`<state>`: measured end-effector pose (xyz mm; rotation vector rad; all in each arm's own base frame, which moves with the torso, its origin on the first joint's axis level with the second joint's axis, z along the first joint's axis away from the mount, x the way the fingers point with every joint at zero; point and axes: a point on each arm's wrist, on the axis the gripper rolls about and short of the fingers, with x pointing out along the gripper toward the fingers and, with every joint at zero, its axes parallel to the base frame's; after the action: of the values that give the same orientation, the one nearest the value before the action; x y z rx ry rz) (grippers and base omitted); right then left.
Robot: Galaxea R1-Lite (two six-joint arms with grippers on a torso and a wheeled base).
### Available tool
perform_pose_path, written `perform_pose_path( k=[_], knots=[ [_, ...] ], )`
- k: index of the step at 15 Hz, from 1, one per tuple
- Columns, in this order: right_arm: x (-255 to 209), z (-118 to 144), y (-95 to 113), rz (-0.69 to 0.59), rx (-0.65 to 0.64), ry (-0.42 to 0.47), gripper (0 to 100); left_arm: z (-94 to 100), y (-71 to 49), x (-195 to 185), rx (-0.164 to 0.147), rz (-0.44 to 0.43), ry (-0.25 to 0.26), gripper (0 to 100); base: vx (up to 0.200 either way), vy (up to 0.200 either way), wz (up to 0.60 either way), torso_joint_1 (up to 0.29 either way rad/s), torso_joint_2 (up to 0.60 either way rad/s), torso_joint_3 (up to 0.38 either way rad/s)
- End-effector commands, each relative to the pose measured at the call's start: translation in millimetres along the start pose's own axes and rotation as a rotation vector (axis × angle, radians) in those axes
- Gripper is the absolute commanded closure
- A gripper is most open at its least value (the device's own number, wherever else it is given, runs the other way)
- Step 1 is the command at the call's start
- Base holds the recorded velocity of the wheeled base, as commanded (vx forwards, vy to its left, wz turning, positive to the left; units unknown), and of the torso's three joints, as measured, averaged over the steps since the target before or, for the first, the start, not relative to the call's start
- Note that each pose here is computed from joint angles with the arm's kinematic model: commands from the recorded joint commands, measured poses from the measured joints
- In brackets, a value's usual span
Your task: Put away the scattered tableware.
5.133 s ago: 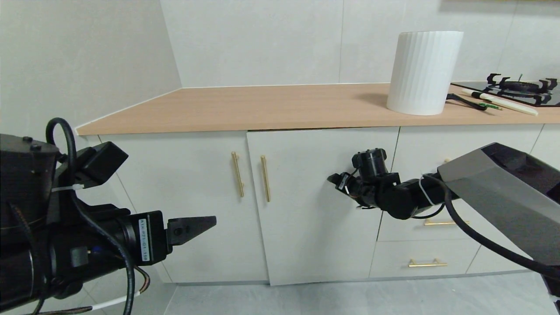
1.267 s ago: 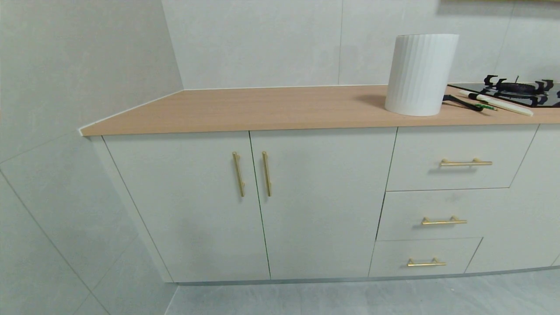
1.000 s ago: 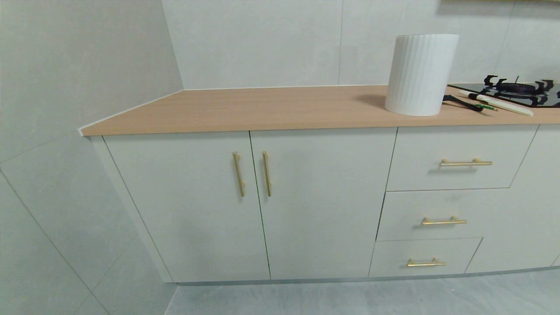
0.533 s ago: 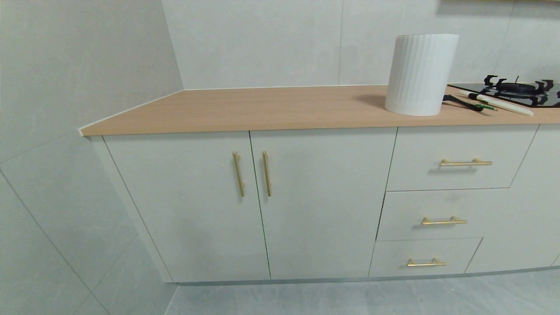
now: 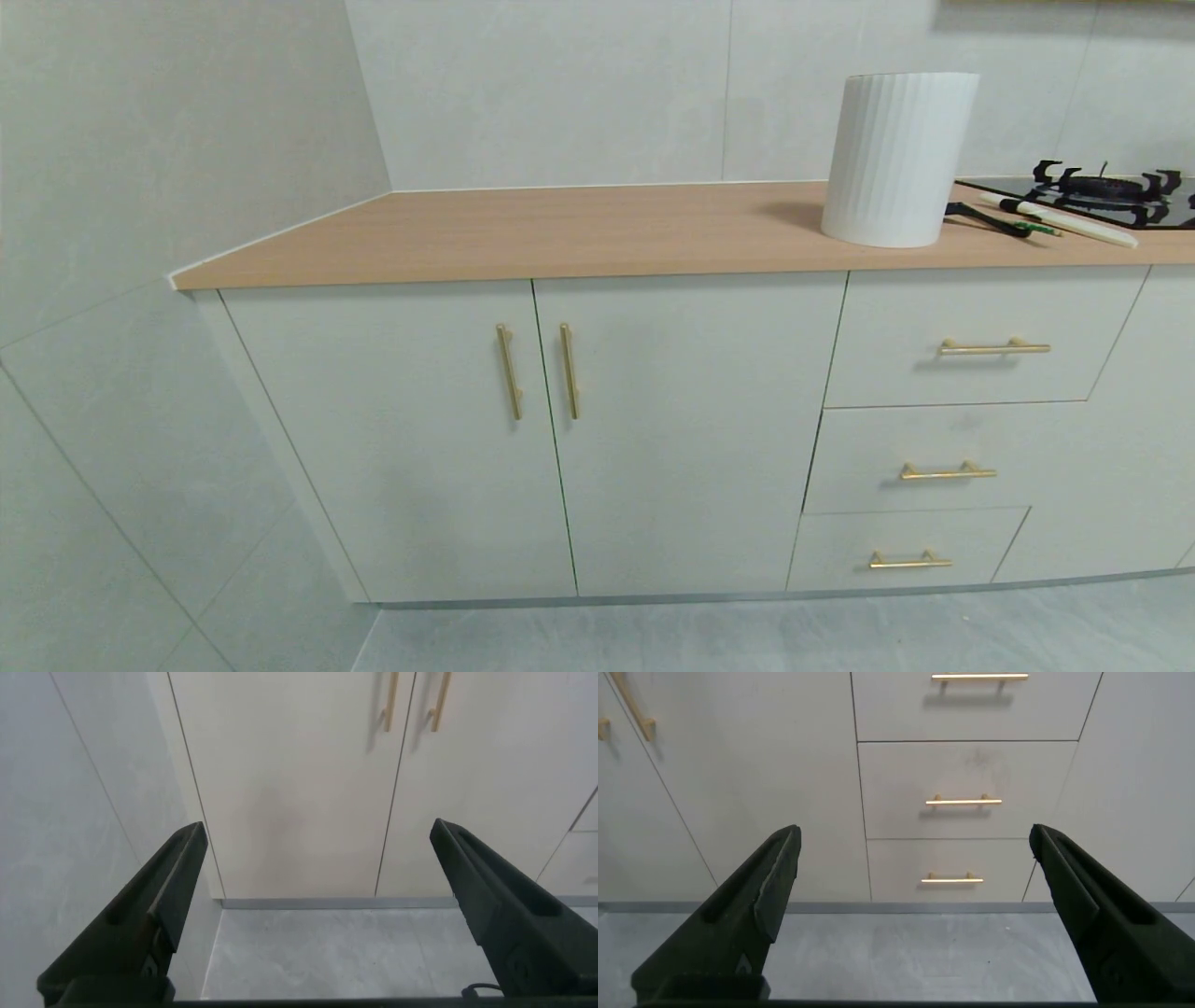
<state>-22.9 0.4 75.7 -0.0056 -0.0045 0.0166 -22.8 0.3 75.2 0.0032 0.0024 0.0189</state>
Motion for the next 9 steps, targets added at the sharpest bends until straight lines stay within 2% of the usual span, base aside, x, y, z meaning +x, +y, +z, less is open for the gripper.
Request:
perform_pose_path(
  k=[1, 9],
  knots=[
    [0.1, 0.1, 0.0, 0.000, -0.001, 0.001, 0, 0.1, 0.0, 0.0, 0.000, 0.001, -0.001, 0, 0.000, -0.200, 0.00, 0.002, 0.01, 0.007],
    [0.1, 0.1, 0.0, 0.000, -0.001, 0.001, 0, -0.1, 0.0, 0.0, 0.000, 0.001, 0.001, 0, 0.000, -0.200, 0.00, 0.004, 0.00, 0.004]
  ],
)
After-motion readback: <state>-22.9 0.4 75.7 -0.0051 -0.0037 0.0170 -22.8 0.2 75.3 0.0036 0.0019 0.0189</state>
